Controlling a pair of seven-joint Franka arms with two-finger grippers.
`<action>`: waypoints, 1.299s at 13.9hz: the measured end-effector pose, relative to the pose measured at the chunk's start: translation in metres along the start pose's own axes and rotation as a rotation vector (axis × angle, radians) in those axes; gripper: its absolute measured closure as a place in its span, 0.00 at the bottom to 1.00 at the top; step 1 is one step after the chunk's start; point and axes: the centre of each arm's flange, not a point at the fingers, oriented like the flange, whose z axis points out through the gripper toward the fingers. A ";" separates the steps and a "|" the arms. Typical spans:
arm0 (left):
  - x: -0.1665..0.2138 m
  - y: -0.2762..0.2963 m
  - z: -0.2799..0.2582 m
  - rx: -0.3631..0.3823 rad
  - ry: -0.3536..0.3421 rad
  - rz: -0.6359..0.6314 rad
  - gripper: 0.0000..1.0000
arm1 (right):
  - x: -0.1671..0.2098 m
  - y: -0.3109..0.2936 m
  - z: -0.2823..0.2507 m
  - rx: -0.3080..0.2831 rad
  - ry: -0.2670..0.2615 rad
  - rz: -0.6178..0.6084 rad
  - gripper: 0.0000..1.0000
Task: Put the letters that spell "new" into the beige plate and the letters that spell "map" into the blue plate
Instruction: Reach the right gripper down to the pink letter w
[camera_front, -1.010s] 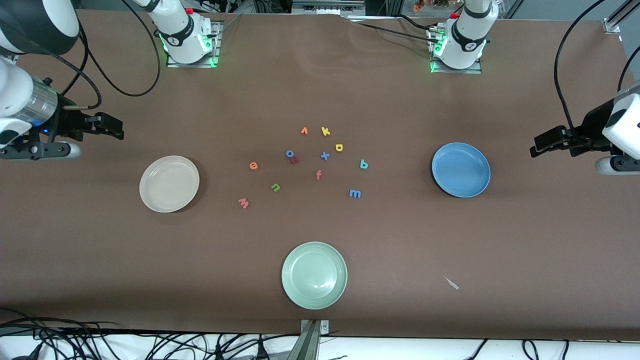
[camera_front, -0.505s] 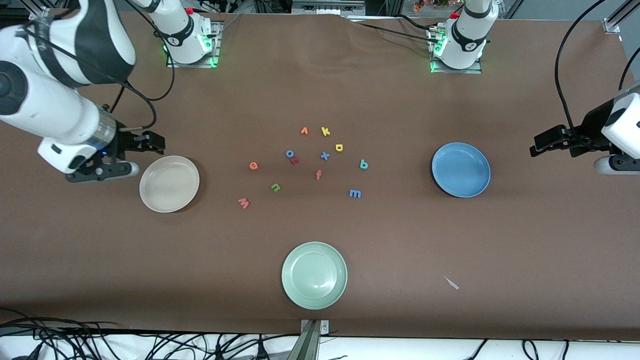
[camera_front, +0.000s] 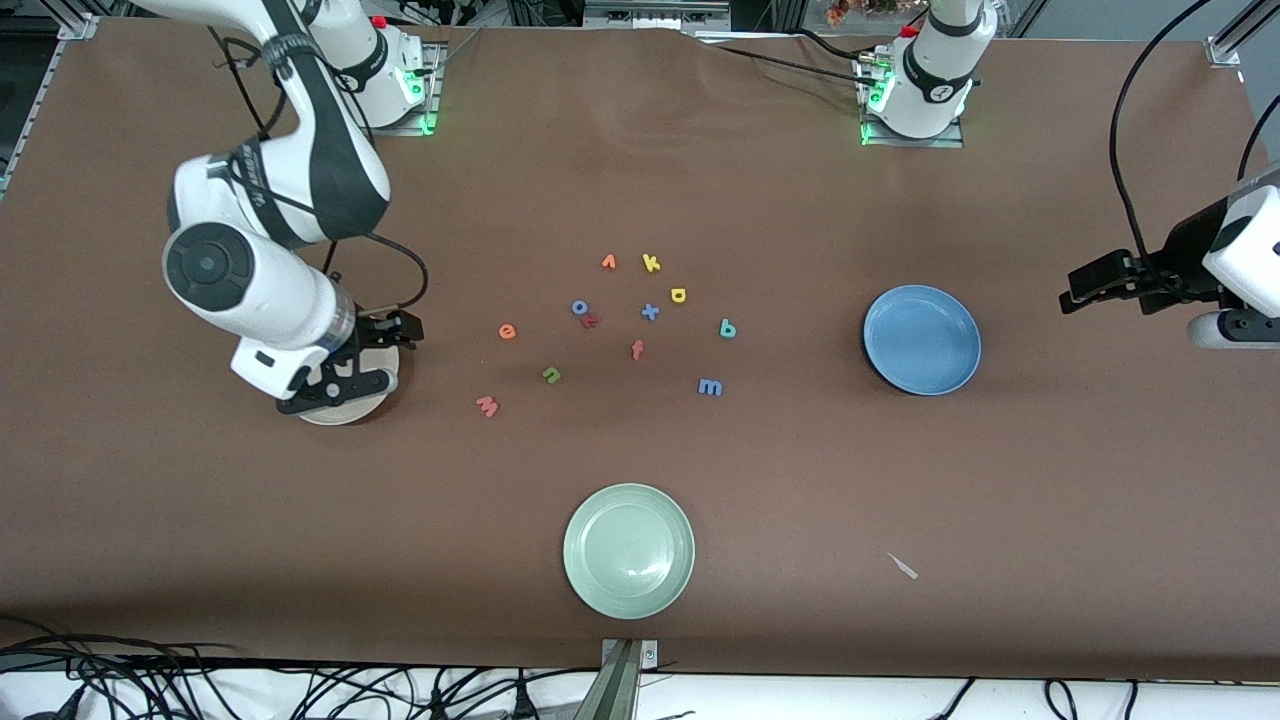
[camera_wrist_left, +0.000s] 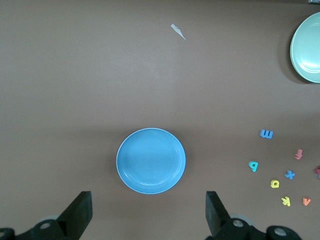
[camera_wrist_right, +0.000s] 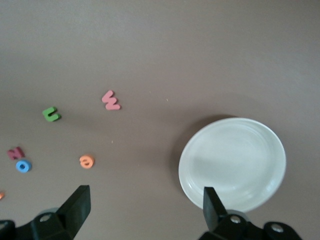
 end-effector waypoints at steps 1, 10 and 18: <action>0.000 0.000 0.000 0.000 0.000 0.000 0.00 | 0.005 -0.003 0.010 0.000 0.009 -0.005 0.00; 0.002 0.000 0.005 0.000 -0.009 -0.001 0.00 | 0.033 -0.047 0.096 0.008 0.107 -0.124 0.00; 0.009 -0.024 0.014 -0.039 -0.025 -0.048 0.00 | 0.015 -0.051 0.162 -0.011 0.195 -0.399 0.00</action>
